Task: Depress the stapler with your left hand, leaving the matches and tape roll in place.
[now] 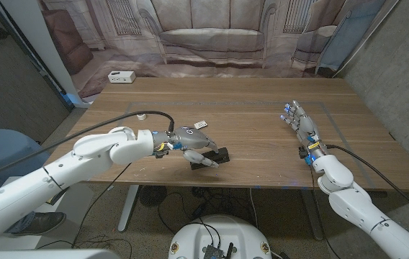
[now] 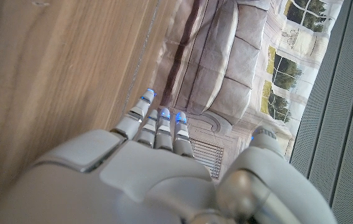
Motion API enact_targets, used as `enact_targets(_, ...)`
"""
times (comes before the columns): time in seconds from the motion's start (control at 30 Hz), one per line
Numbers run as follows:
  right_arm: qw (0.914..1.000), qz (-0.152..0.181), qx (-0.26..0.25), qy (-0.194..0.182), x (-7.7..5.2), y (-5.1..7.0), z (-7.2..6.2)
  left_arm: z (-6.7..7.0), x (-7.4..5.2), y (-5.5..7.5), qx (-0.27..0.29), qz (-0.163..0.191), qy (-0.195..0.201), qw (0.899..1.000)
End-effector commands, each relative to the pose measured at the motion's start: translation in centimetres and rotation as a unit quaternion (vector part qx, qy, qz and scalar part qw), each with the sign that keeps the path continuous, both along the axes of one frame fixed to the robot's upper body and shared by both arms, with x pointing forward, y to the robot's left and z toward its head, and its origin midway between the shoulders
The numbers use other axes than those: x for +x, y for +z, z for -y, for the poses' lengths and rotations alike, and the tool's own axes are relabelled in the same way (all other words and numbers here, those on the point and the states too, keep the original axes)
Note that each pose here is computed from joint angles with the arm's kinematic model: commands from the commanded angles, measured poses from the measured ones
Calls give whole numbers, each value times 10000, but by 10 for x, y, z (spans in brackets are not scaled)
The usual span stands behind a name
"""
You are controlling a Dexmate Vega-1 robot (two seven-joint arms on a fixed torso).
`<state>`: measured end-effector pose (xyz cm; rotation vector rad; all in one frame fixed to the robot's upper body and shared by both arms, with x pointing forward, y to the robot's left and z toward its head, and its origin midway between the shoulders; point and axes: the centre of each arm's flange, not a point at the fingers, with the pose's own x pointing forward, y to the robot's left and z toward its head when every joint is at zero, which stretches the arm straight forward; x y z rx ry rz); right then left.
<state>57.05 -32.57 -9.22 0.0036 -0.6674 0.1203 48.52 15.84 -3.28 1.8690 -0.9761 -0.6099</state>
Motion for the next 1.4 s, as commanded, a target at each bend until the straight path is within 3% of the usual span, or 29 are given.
enact_targets(0.03, 10000, 6, 60, -30, -4, -6, 4, 6, 0, -4, 75, 68, -6, 9999)
enact_targets(0.33, 9999, 13, 87, -56, -8, -9, 7, 7, 1, -8, 70, -69, 14, 10000)
enact_targets(0.57, 9999, -12, 94, -75, -9, -11, 7, 6, 8, -8, 5, -242, 21, 9997)
enact_targets(1.4, 9988, 155, 341, -322, -16, -9, 15, 7, 18, -4, 209, -110, 180, 9996)
